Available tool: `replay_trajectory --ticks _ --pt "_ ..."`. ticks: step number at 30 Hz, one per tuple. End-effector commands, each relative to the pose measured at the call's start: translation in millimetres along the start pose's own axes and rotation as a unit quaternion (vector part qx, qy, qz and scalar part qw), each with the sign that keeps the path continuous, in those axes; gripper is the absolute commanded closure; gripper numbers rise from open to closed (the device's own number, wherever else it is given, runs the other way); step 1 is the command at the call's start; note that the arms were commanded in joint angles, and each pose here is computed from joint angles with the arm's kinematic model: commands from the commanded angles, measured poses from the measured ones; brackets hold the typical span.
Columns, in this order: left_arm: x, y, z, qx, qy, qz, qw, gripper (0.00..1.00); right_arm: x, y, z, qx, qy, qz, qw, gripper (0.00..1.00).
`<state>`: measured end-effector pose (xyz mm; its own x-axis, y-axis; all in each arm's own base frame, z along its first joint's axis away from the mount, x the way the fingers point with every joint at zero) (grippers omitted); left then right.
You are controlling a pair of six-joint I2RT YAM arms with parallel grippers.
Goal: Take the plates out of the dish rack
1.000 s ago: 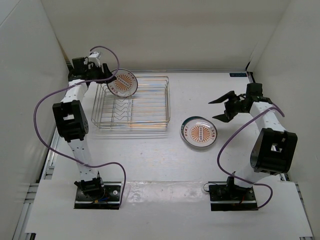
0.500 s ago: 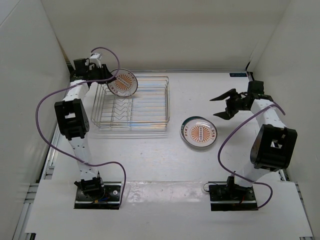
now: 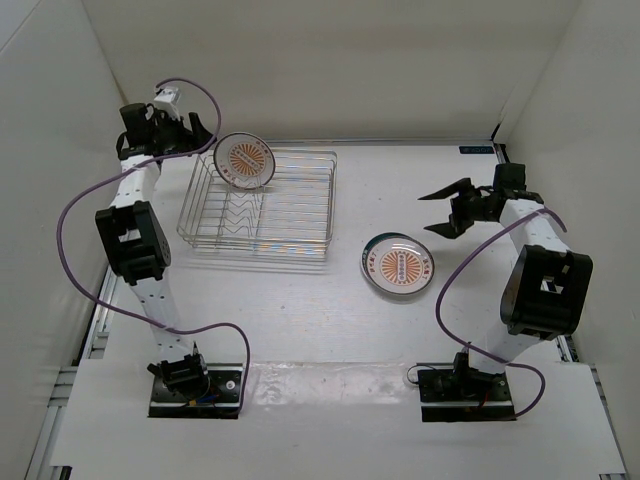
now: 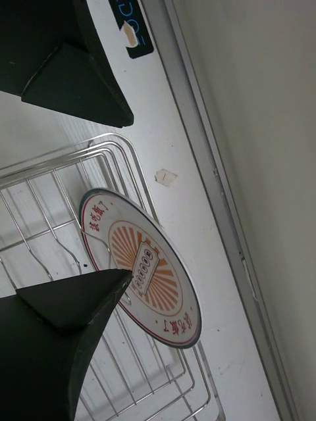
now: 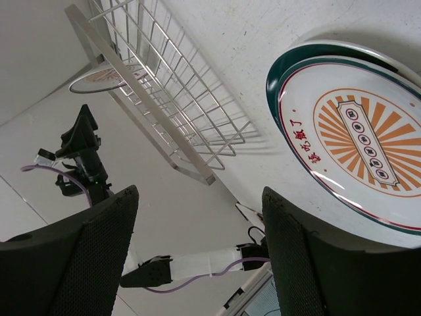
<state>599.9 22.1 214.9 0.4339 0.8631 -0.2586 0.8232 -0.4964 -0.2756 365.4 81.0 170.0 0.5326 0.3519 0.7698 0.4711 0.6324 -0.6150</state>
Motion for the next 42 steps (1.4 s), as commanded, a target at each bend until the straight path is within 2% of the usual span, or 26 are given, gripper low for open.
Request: replay_trajectory --ticks 1,5,7,15,21,22,23,24,26,29,30,33,37,39,42 --pt "-8.6 -8.0 -19.5 -0.016 0.019 0.004 1.000 0.01 7.3 -0.2 -2.4 0.002 -0.005 -0.017 1.000 0.22" --pt "-4.1 -0.6 -5.2 -0.011 -0.001 0.007 1.000 0.01 9.8 0.3 -3.9 0.002 -0.009 -0.019 1.000 0.22" --pt "-5.7 4.6 -3.9 -0.016 -0.001 0.016 1.000 0.04 12.4 -0.6 -6.2 0.001 -0.011 -0.019 1.000 0.22" --pt "-26.5 32.6 -1.7 -0.018 0.002 0.049 0.999 0.06 18.9 0.7 -12.1 0.007 -0.019 -0.017 1.000 0.22" --pt "-29.8 40.8 22.3 -0.001 -0.016 0.062 0.998 0.12 20.9 3.0 -17.7 0.009 -0.014 -0.018 1.000 0.22" --pt "-33.9 42.7 26.5 0.003 -0.019 0.069 0.997 0.15 19.2 3.3 -18.1 0.012 -0.009 -0.016 1.000 0.22" --pt "-32.4 41.7 30.8 0.008 -0.022 0.068 0.997 0.22 23.6 2.9 -18.8 0.012 -0.013 -0.019 1.000 0.22" --pt "-35.3 41.4 33.1 0.014 -0.023 0.072 0.997 0.26 23.0 3.5 -19.4 0.012 -0.013 -0.017 1.000 0.22" --pt "-36.0 40.6 36.8 0.017 -0.022 0.074 0.997 0.27 23.1 3.5 -21.2 0.012 -0.010 -0.017 1.000 0.22" --pt "-38.7 38.3 35.6 0.015 -0.019 0.080 0.996 0.36 22.9 6.1 -23.0 0.013 -0.004 -0.017 1.000 0.22" --pt "-39.3 37.6 35.9 0.015 -0.022 0.083 0.996 0.44 21.9 7.7 -23.7 0.015 0.000 -0.018 1.000 0.22" --pt "-40.2 31.9 34.8 0.015 -0.024 0.090 0.995 0.60 22.6 11.0 -22.7 0.022 0.007 -0.021 1.000 0.22" --pt "-44.8 23.9 29.9 0.003 -0.024 0.098 0.995 0.64 21.4 12.9 -23.0 0.023 0.013 -0.023 0.999 0.22" --pt "-45.9 20.5 30.1 0.003 -0.024 0.106 0.994 0.72 21.9 12.7 -22.6 0.023 0.013 -0.027 0.999 0.22" --pt "-49.9 15.0 20.0 -0.008 -0.031 0.117 0.993 0.77 20.9 12.5 -20.6 0.026 0.013 -0.028 0.999 0.22"
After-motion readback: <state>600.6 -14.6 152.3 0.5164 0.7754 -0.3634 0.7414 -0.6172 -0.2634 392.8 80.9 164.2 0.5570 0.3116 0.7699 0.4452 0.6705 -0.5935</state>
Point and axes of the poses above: each gripper's point midway between its finger pads, its own y axis out along the fingers, its own x axis along the line the jaws close on, z = x × y, the point moved 1 cm from there along -y, back along the fingers, and after that the axes turned 6 degrees about -y, right-handed, at the moved point
